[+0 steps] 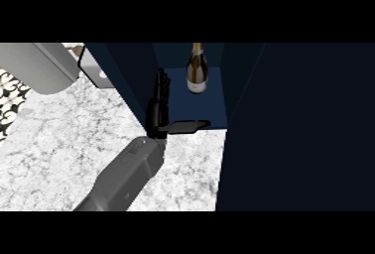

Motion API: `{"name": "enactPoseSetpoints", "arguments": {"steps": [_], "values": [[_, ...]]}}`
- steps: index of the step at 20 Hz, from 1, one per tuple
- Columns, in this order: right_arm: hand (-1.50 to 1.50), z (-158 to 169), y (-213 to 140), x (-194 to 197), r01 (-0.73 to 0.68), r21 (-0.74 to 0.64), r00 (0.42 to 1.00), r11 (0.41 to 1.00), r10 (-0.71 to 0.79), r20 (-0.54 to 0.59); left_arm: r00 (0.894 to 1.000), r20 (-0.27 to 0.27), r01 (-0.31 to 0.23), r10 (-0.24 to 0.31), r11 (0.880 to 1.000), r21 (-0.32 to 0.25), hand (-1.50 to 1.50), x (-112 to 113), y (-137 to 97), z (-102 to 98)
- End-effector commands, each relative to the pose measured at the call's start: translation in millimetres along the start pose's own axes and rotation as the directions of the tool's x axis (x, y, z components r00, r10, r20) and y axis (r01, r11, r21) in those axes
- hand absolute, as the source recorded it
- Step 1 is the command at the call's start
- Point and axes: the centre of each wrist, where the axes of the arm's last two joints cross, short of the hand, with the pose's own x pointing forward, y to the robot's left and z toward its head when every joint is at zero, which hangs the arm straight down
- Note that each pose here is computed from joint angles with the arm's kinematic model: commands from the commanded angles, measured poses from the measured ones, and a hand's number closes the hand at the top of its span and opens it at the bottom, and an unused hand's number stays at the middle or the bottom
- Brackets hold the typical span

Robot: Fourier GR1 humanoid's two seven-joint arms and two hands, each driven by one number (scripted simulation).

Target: Pick up the wine, place it into the cabinet and close the cabinet

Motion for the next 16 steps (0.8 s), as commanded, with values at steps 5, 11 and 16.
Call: {"name": "enactPoseSetpoints", "arguments": {"steps": [5,11,16], "values": [[-1.50,5.2,11.3,22.6,0.005,-0.037,1.000,0.999,-0.004,0.029,1.000,0.018,-0.016,0.017,0.999,-0.036,-1.50,25.3,-38.9,60.7],[-1.50,18.5,3.1,22.8,0.011,-0.022,1.000,1.000,-0.010,0.028,0.995,0.043,-0.088,0.089,0.996,-0.029,-1.50,56.2,-35.9,94.4],[-1.50,9.0,-6.7,20.0,-0.017,-0.020,1.000,1.000,0.018,0.009,0.997,0.042,-0.067,0.066,0.997,0.037,-1.50,94.5,-25.5,122.5]]}}
